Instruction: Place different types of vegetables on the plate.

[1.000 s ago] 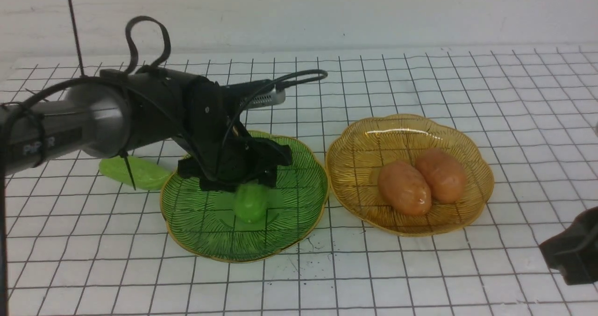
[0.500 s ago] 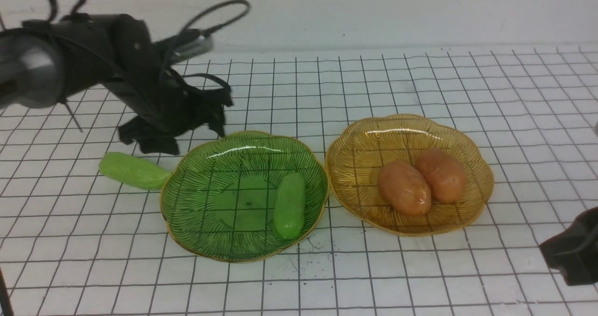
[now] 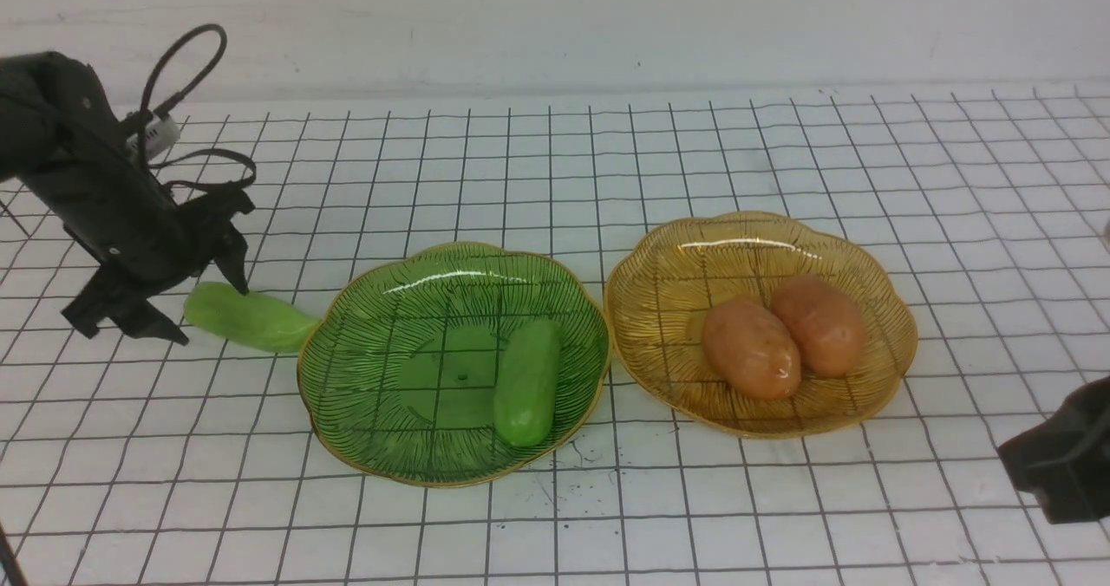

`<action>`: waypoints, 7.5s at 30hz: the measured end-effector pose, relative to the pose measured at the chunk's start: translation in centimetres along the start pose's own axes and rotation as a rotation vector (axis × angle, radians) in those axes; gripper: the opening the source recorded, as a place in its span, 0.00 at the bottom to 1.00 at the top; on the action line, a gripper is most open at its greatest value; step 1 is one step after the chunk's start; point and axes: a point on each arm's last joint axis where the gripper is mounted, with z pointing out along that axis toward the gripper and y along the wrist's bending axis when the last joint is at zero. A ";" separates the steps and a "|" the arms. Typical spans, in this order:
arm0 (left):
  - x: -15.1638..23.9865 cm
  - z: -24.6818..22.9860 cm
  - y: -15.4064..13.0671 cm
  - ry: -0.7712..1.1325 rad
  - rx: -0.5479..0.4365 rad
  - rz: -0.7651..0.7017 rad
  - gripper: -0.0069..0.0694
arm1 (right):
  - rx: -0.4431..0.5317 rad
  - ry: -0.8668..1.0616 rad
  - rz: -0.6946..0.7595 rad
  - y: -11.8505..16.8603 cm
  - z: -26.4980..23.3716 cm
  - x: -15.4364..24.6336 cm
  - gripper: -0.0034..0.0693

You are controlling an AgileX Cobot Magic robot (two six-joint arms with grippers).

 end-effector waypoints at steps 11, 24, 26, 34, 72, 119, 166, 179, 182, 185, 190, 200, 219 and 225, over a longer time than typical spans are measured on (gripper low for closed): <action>-0.6 3.9 -1.1 -0.008 0.102 -0.121 0.71 | 0.000 -0.005 0.000 0.0 0.0 0.0 0.14; -0.3 2.0 -0.7 -0.003 0.049 0.187 0.60 | 0.000 -0.024 0.000 0.0 0.0 -0.2 0.14; -0.4 -0.1 -1.1 -0.020 0.066 0.300 0.60 | 0.000 -0.032 0.000 0.0 0.0 -0.3 0.14; 4.7 -6.4 -4.2 0.068 0.166 0.772 0.60 | 0.000 -0.054 0.000 0.0 0.0 -0.5 0.14; 13.0 -8.7 -9.5 0.008 0.156 1.228 0.16 | 0.075 -0.999 -0.080 -1.3 -1.7 10.5 0.14; 12.5 -20.9 -8.7 -0.133 0.253 1.265 0.08 | 0.340 -0.808 0.110 -4.1 6.8 18.3 0.14; 24.8 -18.7 21.1 -0.813 0.885 0.836 0.08 | 0.389 -0.813 0.146 -4.4 6.7 18.4 0.14; 24.6 -15.8 23.0 -0.925 0.646 0.887 0.08 | 0.389 -0.813 0.146 -4.4 6.7 18.4 0.14; 24.6 -13.7 23.7 -0.948 0.570 0.841 0.08 | 0.389 -0.813 0.146 -4.4 6.7 18.4 0.14; 24.6 -11.2 24.2 -0.905 0.486 0.820 0.08 | 0.389 -0.813 0.146 -4.4 6.7 18.4 0.14; 24.9 -8.4 24.8 -0.841 0.433 0.821 0.08 | 0.389 -0.813 0.146 -4.4 6.7 18.4 0.14; 24.8 -8.4 24.8 -0.849 0.439 0.805 0.08 | 0.389 -0.813 0.146 -4.4 6.7 18.4 0.14; 24.8 -8.5 24.8 -0.851 0.440 0.805 0.08 | 0.389 -0.813 0.146 -4.4 6.7 18.4 0.14; 24.8 -8.5 24.8 -0.851 0.440 0.805 0.08 | 0.389 -0.813 0.146 -4.4 6.7 18.4 0.14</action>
